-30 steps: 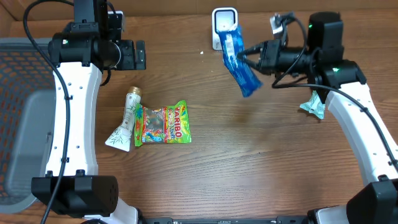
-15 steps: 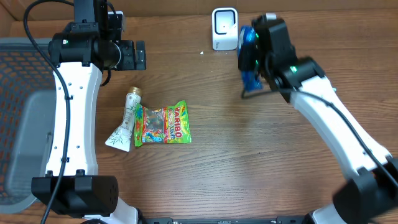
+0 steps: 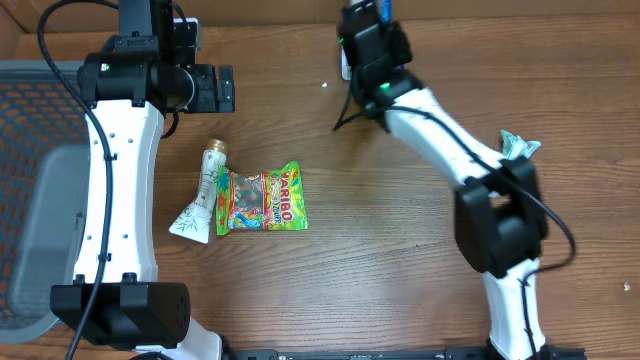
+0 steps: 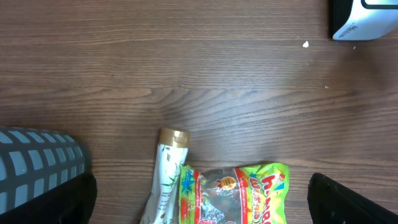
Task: Scan the item barcode
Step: 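Raise the Oreo pack to the white scanner, barcode facing it, then carry the Oreo pack right and drop it beside the wipes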
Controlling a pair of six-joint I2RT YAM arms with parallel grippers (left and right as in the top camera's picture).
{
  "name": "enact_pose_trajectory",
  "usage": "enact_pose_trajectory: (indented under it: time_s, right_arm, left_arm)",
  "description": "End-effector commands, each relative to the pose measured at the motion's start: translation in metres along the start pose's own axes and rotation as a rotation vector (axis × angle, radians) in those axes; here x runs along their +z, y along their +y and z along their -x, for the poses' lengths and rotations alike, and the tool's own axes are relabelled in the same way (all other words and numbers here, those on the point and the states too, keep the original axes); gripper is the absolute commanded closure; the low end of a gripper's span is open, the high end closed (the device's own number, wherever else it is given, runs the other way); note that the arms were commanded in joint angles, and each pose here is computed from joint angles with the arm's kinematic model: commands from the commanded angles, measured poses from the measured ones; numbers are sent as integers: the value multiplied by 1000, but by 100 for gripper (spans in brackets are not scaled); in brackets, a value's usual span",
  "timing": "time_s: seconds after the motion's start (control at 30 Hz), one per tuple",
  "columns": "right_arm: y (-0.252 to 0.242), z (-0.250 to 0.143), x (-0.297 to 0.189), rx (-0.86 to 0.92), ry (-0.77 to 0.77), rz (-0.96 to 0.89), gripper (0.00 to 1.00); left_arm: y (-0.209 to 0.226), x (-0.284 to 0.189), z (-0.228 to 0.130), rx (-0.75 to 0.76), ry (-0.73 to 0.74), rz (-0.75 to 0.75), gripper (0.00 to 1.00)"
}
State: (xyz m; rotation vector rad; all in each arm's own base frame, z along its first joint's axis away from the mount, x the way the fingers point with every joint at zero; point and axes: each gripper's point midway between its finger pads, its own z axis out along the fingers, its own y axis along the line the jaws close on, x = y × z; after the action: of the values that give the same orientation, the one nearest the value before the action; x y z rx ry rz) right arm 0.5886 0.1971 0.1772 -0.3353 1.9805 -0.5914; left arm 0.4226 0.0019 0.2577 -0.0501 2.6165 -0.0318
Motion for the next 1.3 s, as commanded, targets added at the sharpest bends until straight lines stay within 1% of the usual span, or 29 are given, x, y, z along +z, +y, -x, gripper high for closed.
enact_pose_trajectory:
  time_s: [0.0, 0.13, 0.57, 0.7, 0.83, 0.9, 0.93, 1.03, 1.17, 1.27]
  right_arm:
    - [1, 7, 5, -198, -21, -129, 96]
    - [9, 2, 11, -223, -22, -130, 96]
    - [2, -2, 5, -231, 10, -192, 96]
    - [2, -1, -2, -210, 17, -193, 96]
    - [-7, 0, -16, -142, 43, -162, 96]
    - [-11, 2, -25, -109, 55, -119, 97]
    - [-12, 2, -39, -57, 77, -36, 96]
    - [-7, -2, -65, 73, 136, 130, 96]
    - [-8, -10, -101, 289, 260, 388, 96]
    - [-21, -16, -129, 447, 373, 571, 96]
  left_arm:
    - [-4, 0, -1, -12, 1, -10, 0]
    - [-4, 0, -1, -12, 1, -10, 0]
    - [-4, 0, -1, -12, 1, -10, 0]
    - [-4, 0, -1, -12, 1, -10, 0]
    - [-4, 0, -1, -12, 1, -10, 0]
    - [-4, 0, -1, -12, 1, -10, 0]
    - [-4, 0, -1, -12, 1, -10, 0]
    - [-4, 0, -1, -12, 1, -10, 0]
    - [-4, 0, -1, -12, 1, -10, 0]
    - [-4, 0, -1, -12, 1, -10, 0]
